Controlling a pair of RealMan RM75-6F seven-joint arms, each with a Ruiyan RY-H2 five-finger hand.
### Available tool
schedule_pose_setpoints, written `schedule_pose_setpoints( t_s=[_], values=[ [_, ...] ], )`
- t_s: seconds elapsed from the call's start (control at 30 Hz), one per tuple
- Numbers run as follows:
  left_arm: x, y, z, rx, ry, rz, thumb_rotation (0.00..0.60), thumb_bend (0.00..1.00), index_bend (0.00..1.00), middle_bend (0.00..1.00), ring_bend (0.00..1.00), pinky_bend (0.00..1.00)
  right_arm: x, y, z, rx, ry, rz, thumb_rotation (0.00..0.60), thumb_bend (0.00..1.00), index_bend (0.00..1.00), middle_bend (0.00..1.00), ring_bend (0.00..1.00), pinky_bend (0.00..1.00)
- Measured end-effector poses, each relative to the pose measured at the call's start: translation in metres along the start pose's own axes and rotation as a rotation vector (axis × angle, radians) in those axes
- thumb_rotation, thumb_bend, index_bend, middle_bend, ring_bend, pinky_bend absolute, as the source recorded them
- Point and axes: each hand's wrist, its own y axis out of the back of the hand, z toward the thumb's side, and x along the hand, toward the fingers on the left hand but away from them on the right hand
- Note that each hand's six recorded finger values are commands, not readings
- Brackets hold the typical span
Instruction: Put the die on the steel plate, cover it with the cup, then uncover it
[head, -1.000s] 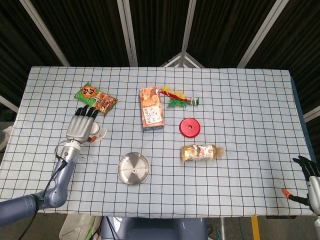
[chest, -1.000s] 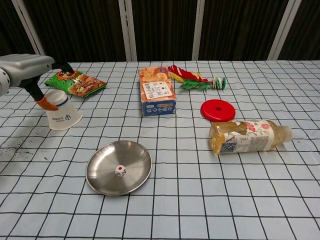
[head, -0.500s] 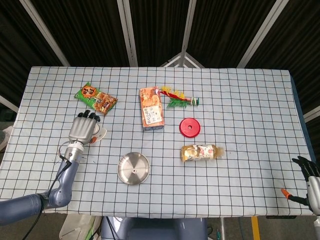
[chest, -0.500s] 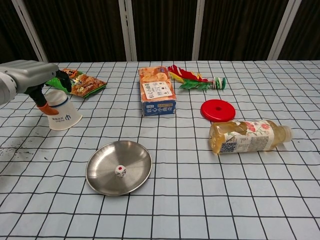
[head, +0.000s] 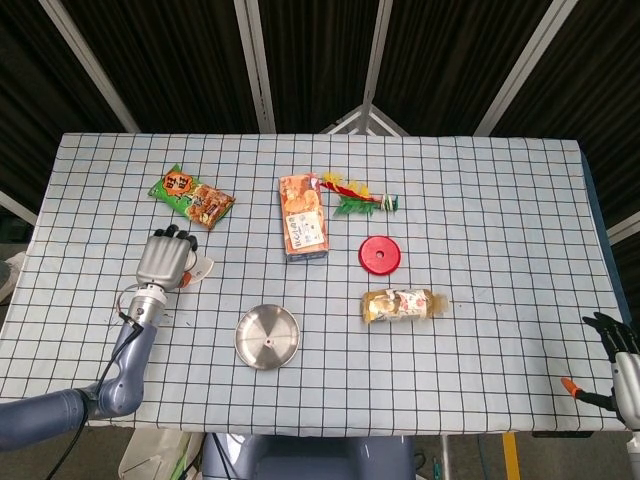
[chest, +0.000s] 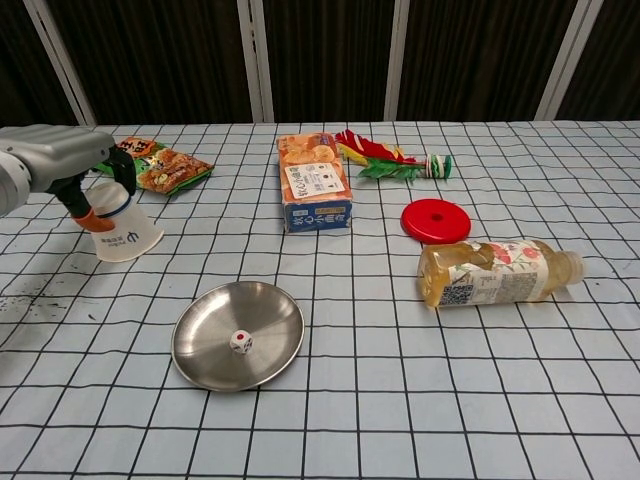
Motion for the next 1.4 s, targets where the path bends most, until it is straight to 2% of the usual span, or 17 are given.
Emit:
schedule_pose_setpoints(
  t_s=[0.33, 0.77, 0.9, 1.07, 1.23, 1.4],
  values=[
    [-0.002, 0.002, -0.002, 0.006, -0.001, 0.015, 0.6, 0.42, 0.4, 0.42, 0.35, 0.33, 0.0, 0.0, 0.0, 0.002, 0.0, 0.001, 0.6, 0.06, 0.2, 0.14, 0.13, 0.0],
    [-0.014, 0.023, 0.008, -0.056, -0.048, 0.059, 0.6, 0.42, 0.4, 0.42, 0.32, 0.32, 0.0, -0.001, 0.003, -0.004, 0.004, 0.001, 0.6, 0.06, 0.2, 0.14, 0.13, 0.0],
    [-0.028, 0.039, 0.025, -0.076, -0.116, 0.077, 0.6, 0.41, 0.4, 0.39, 0.3, 0.31, 0.0, -0.001, 0.003, -0.004, 0.008, 0.002, 0.6, 0.06, 0.2, 0.14, 0.13, 0.0],
    [-0.057, 0.058, 0.061, -0.089, -0.245, 0.073, 0.6, 0.41, 0.39, 0.38, 0.29, 0.31, 0.001, 0.001, 0.004, -0.008, 0.009, -0.004, 0.6, 0.06, 0.2, 0.14, 0.13, 0.0],
    [-0.089, 0.072, 0.1, -0.067, -0.37, 0.038, 0.6, 0.41, 0.38, 0.38, 0.29, 0.31, 0.002, 0.005, 0.003, -0.019, 0.007, -0.012, 0.6, 0.06, 0.2, 0.14, 0.13, 0.0],
    [-0.103, 0.072, 0.123, -0.035, -0.415, -0.026, 0.6, 0.41, 0.38, 0.38, 0.29, 0.31, 0.002, 0.007, 0.001, -0.026, 0.005, -0.016, 0.6, 0.06, 0.2, 0.14, 0.13, 0.0]
  ],
)
